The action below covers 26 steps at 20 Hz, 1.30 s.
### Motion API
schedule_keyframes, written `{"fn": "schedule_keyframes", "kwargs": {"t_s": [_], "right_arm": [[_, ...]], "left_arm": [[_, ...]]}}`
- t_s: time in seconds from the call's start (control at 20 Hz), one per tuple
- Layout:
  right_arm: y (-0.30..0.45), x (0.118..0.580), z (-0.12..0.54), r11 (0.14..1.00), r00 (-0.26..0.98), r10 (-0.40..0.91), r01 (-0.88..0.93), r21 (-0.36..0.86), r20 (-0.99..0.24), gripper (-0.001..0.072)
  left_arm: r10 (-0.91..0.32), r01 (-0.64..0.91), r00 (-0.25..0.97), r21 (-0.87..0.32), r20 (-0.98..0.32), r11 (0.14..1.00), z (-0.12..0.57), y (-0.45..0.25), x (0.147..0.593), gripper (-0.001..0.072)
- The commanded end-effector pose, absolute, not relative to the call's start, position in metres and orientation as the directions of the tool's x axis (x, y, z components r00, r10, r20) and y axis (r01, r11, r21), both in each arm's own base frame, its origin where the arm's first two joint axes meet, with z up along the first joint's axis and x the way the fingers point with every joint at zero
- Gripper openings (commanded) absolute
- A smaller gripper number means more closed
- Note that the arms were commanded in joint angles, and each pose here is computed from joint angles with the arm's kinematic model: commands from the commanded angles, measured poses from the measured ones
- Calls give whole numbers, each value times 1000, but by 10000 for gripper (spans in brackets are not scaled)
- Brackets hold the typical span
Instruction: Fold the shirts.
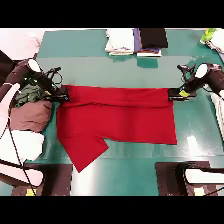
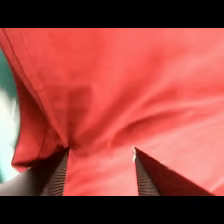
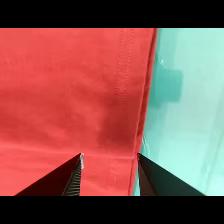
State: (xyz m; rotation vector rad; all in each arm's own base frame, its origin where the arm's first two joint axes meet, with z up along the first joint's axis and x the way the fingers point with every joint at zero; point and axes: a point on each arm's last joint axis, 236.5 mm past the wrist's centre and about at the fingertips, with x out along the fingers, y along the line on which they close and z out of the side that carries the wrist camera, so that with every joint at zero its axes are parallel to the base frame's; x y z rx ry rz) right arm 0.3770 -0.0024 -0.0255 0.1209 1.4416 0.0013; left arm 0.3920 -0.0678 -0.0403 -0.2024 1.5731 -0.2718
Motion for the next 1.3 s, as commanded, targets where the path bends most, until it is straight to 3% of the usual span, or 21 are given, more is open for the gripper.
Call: {"fn": "schedule_keyframes", "kwargs": {"t_s": [0.0,0.15,0.3,0.65,0.85,1.25], "right_arm": [[-3,373,10,994,171,72,74,85,-983,400],[-5,369,48,994,268,64,70,85,-961,399],[-5,371,73,994,351,60,65,89,-934,399],[-4,366,75,994,340,62,63,89,-938,399],[-3,366,75,994,342,63,62,89,-938,399],[-3,365,74,994,339,63,62,89,-939,398]], "left_arm": [[-242,35,48,-241,-969,970,-9,-54,389,487],[-178,19,115,-177,-977,984,20,-42,358,487],[-178,8,103,-178,-979,984,13,-57,301,488],[-175,-116,-72,-166,-982,979,-56,-72,169,490],[-218,-176,-73,-203,-973,963,-71,-79,153,490],[-299,-224,13,-294,-954,929,-84,-97,167,490]]}}
